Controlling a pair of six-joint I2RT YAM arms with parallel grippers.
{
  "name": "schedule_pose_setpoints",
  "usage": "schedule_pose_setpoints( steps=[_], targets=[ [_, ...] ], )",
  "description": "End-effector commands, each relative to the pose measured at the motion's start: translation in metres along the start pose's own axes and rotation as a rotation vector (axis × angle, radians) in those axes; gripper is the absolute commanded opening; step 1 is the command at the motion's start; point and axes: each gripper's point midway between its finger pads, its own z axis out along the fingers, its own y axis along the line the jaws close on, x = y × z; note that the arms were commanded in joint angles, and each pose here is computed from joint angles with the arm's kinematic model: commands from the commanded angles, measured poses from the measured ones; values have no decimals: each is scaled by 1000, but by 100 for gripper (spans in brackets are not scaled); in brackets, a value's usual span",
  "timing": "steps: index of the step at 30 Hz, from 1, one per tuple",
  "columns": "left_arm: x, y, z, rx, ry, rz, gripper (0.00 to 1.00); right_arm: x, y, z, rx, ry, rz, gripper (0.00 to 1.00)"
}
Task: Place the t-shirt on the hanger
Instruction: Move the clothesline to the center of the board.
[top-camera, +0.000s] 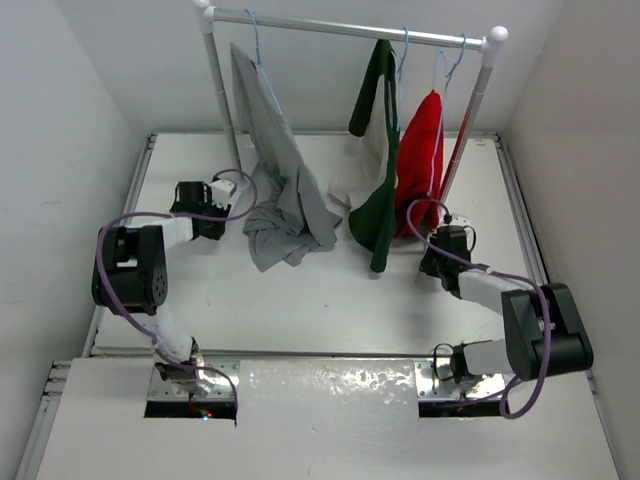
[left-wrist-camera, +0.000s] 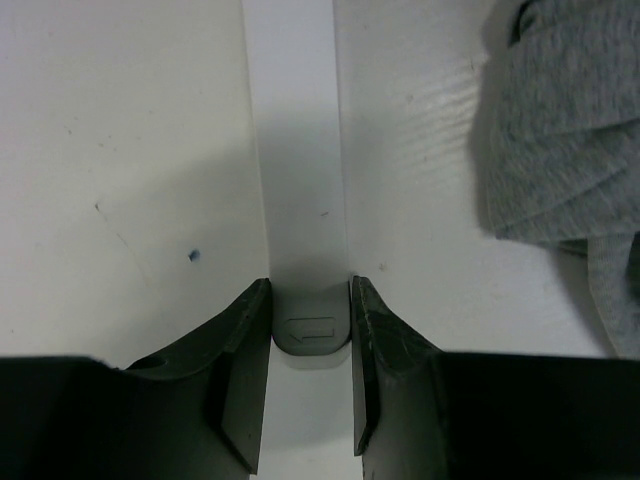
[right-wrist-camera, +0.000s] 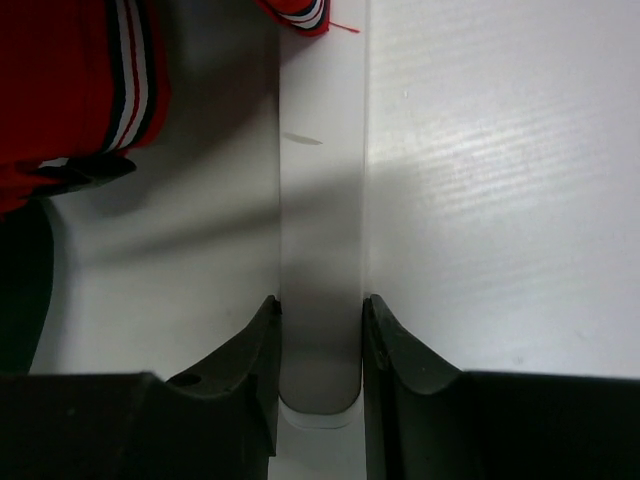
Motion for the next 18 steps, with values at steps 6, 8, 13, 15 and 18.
schedule_pose_setpoints(
  steps=[6,8,13,15,18],
  targets=[
    [25,-11,-29,61,86,-12,26,21,1,-31,-55,87,-60,53],
    [27,-5,-38,53,77,-42,31,20,-5,-40,-38,80,-68,69],
    [12,-1,-72,37,-5,-34,39,7,-9,-57,-27,29,-74,95],
    [7,4,-84,8,-43,-40,43,14,-9,-62,-45,33,-80,99],
    [8,13,-92,-14,-59,-85,44,35,-20,-66,-18,86,-76,99]
  ],
)
